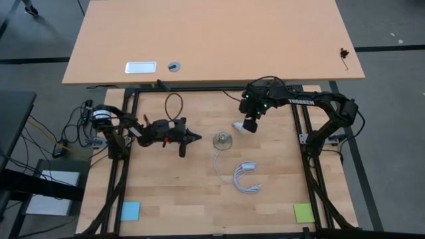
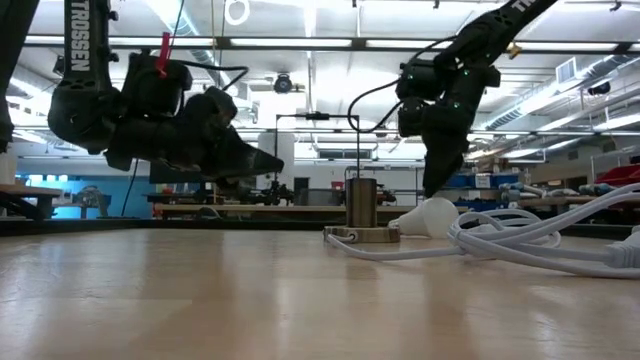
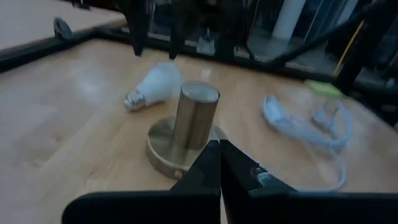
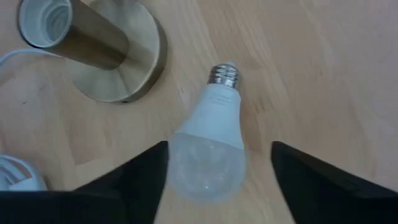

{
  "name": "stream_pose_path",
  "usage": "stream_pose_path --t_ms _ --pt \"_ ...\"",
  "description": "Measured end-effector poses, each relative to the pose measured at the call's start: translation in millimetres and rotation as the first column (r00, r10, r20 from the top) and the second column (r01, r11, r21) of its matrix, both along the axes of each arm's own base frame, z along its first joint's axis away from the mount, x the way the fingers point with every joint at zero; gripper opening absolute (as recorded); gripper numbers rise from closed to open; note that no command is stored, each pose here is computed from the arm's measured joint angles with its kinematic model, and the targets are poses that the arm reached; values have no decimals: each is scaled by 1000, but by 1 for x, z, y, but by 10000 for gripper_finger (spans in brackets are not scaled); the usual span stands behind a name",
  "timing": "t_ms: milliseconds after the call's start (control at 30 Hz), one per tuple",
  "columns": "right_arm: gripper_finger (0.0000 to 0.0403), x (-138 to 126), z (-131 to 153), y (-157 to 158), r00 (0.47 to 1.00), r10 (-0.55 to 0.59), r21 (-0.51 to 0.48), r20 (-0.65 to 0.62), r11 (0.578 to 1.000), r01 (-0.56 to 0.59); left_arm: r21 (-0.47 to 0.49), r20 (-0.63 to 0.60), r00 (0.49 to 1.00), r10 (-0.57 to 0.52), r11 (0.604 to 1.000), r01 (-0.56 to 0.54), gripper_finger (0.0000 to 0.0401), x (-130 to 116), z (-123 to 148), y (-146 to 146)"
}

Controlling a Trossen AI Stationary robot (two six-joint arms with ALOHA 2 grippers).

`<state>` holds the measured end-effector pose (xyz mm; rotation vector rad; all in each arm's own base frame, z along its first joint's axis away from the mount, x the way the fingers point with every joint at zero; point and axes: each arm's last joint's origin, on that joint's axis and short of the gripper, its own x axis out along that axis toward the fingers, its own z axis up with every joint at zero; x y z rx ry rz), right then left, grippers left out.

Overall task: Screw lightbulb
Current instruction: Return to Home Position

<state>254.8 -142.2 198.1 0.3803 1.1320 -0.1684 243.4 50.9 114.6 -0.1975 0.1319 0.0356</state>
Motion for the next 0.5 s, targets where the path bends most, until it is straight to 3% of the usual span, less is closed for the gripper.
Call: stream_pose_path --t_ms 133,300,367,500 --pt "202 2 8 7 999 43 -59 2 997 -42 -17 58 998 -21 1000 22 0 -8 3 4" --pt "39 1 19 24 994 111 -175 25 979 -105 -25 100 994 -34 999 37 0 -17 5 10" --pt "14 -4 22 31 988 136 -203 67 972 -120 -24 112 993 -37 999 40 0 -21 5 12" --pt "13 -17 25 45 968 152 -265 199 959 -95 -25 109 993 -43 999 46 0 -25 4 14"
